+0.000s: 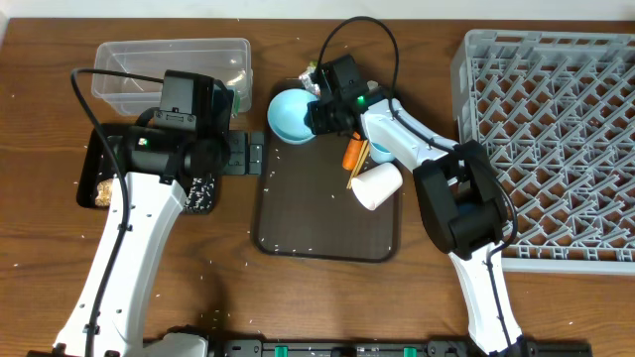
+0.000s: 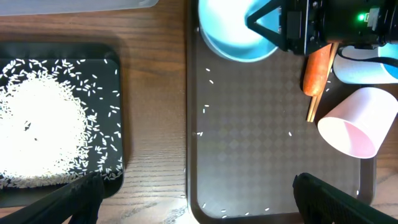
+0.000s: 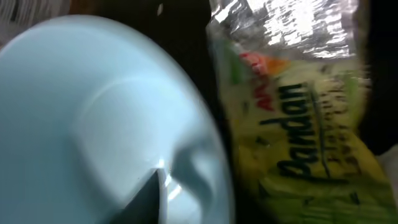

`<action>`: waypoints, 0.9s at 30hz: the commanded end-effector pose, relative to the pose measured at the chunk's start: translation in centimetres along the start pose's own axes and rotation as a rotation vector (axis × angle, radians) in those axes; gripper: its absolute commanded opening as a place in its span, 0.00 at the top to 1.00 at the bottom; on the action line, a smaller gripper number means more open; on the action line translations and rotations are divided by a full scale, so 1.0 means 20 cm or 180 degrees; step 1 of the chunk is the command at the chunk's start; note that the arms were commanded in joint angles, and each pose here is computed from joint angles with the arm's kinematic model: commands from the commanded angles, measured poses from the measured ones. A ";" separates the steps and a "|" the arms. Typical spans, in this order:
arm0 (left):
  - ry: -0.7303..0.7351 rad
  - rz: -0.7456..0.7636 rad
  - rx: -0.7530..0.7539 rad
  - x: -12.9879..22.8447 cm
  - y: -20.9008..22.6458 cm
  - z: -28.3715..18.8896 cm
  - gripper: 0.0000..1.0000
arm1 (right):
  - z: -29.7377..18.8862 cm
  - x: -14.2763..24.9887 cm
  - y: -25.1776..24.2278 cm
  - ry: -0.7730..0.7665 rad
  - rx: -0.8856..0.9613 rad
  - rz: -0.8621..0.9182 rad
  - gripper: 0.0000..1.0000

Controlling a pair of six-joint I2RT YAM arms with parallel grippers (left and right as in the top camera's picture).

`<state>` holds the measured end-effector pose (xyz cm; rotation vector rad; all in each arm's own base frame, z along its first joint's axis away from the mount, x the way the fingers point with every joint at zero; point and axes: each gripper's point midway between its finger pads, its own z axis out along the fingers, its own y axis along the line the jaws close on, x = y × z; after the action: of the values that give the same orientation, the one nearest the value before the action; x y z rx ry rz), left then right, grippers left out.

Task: Sort waste into correct bins and load items into the dishwasher rack
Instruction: 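Move the right gripper back and grasp the small blue bowl, then carry the small blue bowl right toward the dish rack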

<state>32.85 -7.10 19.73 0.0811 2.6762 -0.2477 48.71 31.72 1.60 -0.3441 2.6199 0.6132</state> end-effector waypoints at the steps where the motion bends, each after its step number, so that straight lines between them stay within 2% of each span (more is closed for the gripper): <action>1: -0.0030 -0.0027 -0.0043 -0.02 0.02 -0.01 0.02 | 0.00 -0.03 0.03 -0.0041 0.0000 -0.0016 0.98; 10: -0.0030 -0.0027 -0.0043 -0.02 0.02 -0.01 0.02 | -0.13 -0.13 0.03 -0.0205 0.0019 0.0064 0.99; 20: -0.0031 -0.0026 -0.0043 -0.02 0.02 -0.01 0.02 | -0.74 -0.48 -0.02 -0.0978 0.0303 -0.0068 0.99; 23: -0.0030 -0.0027 -0.0043 -0.02 0.02 -0.01 0.02 | -0.96 -0.56 -0.12 -0.1245 0.0654 -0.0020 0.99; 27: -0.0030 -0.0026 -0.0043 -0.02 0.02 -0.01 0.02 | -1.27 -0.61 -0.42 -0.1500 0.1539 0.0124 0.99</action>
<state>32.85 -7.10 19.73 0.0811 2.6762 -0.2477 52.27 20.53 22.21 -0.1146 2.2850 0.3292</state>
